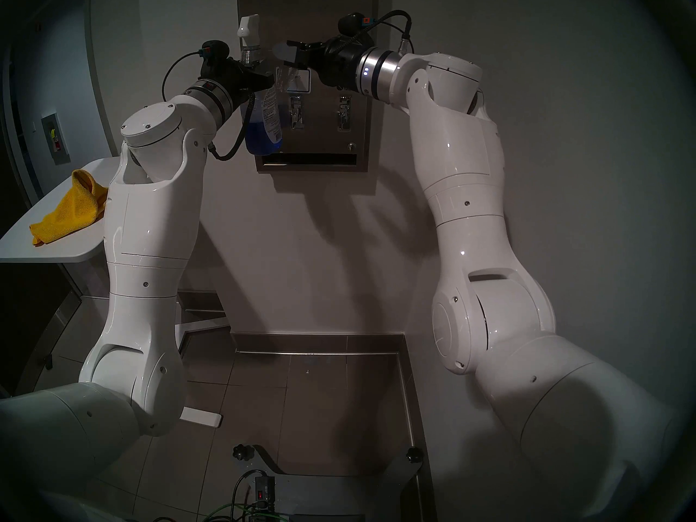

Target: Pick up the cleaner bottle and spray the cleaner onto the surface

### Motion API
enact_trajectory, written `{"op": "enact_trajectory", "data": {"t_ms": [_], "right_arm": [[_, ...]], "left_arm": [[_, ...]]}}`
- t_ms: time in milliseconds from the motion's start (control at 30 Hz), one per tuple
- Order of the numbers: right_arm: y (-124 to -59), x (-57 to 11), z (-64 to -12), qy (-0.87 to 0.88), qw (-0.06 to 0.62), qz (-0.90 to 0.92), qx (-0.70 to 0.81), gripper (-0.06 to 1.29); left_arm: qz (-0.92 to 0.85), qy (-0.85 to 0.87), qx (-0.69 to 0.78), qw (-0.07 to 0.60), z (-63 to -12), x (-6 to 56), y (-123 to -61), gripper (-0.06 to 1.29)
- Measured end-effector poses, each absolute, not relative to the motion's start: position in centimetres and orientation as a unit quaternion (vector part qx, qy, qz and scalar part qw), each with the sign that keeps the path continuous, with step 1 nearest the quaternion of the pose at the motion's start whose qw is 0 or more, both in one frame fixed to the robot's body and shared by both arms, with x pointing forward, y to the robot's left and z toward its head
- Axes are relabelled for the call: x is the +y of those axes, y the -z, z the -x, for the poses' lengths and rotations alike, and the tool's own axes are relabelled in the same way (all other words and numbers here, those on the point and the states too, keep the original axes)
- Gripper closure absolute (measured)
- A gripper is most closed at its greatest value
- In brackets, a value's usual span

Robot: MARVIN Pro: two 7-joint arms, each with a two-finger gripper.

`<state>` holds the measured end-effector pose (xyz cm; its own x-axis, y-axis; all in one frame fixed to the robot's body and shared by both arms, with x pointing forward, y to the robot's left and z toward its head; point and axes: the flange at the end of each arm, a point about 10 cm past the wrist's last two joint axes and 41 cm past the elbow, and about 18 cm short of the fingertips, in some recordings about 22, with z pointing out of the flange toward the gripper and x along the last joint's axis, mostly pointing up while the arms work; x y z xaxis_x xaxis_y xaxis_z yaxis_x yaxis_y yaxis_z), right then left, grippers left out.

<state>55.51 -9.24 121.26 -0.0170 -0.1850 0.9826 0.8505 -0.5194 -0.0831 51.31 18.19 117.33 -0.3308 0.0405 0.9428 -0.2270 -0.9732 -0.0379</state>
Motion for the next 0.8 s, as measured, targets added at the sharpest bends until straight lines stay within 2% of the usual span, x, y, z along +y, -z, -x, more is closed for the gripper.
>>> {"op": "enact_trajectory", "data": {"t_ms": [800], "right_arm": [[-123.3, -6.5, -57.5, 0.629, 0.41, 0.578, -0.319, 0.01]], "left_arm": [[-0.578, -0.807, -0.082, 0.083, -51.4, 18.2, -117.1, 0.89]]}}
